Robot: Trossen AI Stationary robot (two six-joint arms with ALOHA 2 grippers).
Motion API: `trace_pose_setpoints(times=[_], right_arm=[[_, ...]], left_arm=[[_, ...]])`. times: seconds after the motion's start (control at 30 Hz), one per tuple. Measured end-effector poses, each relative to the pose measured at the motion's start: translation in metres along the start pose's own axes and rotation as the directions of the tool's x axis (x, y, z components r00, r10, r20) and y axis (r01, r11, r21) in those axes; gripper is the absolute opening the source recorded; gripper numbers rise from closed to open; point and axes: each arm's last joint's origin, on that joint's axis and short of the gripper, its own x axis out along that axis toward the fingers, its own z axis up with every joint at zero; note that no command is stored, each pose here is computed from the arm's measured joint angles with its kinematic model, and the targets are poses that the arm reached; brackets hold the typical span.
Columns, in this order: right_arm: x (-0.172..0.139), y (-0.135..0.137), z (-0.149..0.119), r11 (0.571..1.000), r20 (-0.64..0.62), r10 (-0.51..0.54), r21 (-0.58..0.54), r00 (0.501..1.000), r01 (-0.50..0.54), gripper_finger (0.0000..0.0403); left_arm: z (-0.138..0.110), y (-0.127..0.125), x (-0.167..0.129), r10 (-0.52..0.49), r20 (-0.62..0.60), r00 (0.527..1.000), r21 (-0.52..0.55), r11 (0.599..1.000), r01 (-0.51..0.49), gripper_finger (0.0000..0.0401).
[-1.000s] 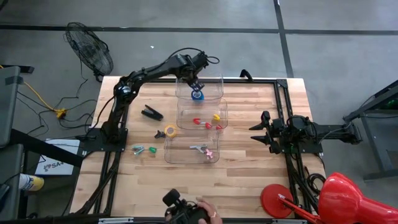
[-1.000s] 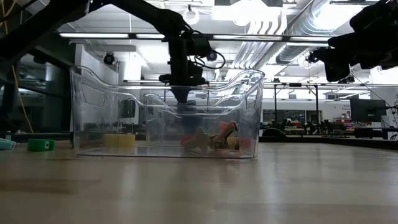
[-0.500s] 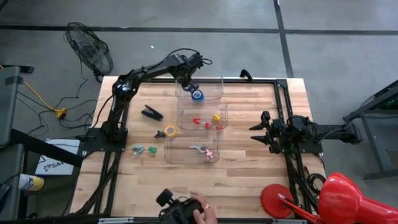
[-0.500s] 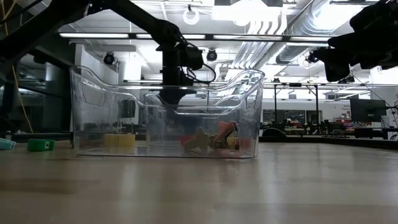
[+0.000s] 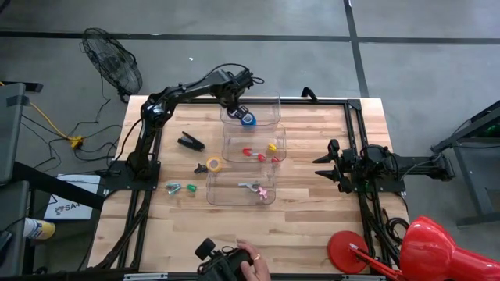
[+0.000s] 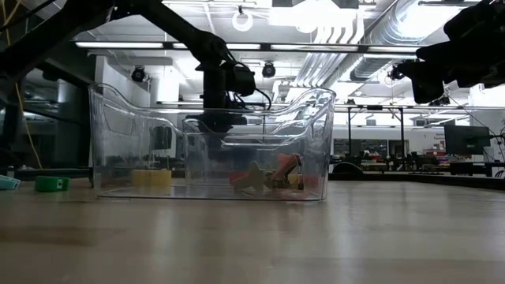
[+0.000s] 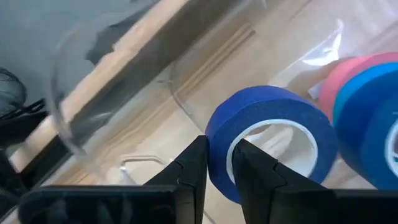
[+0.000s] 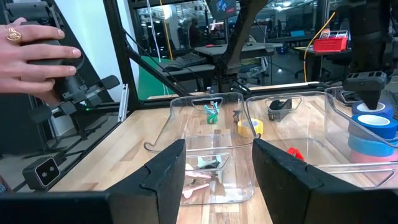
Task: Pick and place Stapler, Stapler remover, tape
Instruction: Put the dark blue tape into the top transparent bin
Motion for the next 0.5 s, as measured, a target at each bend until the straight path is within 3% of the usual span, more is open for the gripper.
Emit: trace_pose_setpoints(times=[0.5], right_arm=[[0.0000,0.0000,-0.0001,1.000,0.000,0.000,0.000,1.000,0.000,0.0177]], left_arm=[[-0.0016,-0.0012,0.0000,-0.038,-0.021,0.999,0.006,0.999,0.038,0.0076]])
